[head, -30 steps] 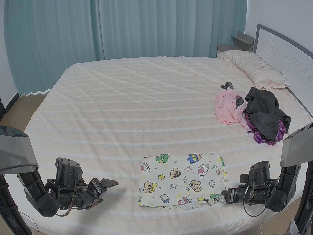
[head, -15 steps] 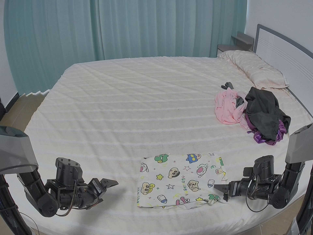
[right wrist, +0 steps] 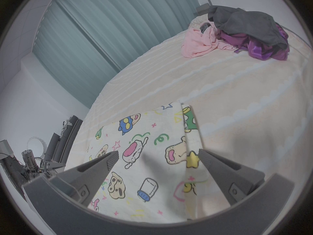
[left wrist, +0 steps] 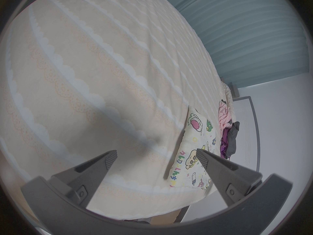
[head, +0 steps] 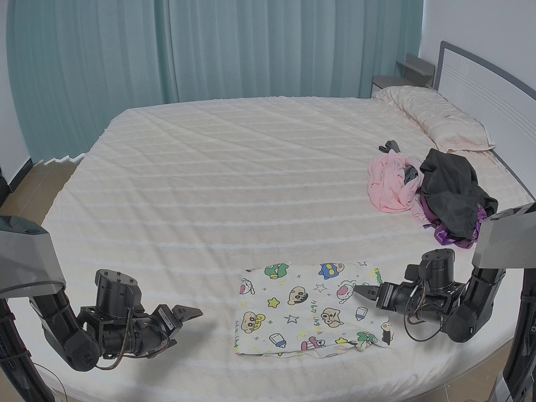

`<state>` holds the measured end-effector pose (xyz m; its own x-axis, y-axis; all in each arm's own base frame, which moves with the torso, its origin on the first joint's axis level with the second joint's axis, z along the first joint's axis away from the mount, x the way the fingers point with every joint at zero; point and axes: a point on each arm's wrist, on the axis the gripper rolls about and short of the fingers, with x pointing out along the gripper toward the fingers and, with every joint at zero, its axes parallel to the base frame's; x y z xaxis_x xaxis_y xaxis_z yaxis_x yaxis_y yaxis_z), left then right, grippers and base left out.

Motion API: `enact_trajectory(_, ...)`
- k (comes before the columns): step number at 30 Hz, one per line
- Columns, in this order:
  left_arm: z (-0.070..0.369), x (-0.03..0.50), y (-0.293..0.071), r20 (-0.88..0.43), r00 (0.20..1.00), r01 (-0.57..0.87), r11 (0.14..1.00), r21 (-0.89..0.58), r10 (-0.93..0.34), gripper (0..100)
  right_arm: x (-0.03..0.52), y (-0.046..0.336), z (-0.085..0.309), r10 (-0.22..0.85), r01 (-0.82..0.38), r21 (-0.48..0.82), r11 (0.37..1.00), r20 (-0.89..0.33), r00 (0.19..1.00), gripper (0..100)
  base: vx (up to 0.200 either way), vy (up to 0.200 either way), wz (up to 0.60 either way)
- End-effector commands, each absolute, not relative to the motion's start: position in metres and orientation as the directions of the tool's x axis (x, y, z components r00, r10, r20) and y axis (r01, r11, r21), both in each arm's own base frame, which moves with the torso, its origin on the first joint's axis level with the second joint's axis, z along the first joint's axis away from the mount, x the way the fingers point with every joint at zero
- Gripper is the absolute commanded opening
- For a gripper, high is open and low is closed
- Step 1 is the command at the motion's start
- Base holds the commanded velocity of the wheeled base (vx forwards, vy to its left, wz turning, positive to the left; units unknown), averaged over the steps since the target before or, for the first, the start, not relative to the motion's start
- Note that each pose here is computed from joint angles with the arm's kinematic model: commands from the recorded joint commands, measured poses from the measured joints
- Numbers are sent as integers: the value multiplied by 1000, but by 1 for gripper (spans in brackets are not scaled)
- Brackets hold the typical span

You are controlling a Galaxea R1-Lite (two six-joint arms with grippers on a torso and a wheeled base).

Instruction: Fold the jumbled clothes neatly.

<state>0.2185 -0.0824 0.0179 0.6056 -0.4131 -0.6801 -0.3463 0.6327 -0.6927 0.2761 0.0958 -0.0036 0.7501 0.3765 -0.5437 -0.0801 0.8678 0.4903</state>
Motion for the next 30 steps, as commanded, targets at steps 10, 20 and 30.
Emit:
enact_trajectory(10, 18, 219, -82, -681, 605, -348, 632, -692, -413, 100, 289, 92, -18, 365, -25, 524, 852, -557, 746, 0, 0, 0, 0)
enact_trajectory(20, 18, 219, -82, -681, 605, -348, 632, -692, -413, 100, 288, 74, -9, 323, 25, 538, 843, -542, 776, 0, 0, 0, 0)
enact_trajectory(30, 19, 221, -83, -674, 615, -340, 634, -695, -410, 100, 282, 80, -7, 345, 14, 560, 828, -530, 774, 100, 0, 0, 0)
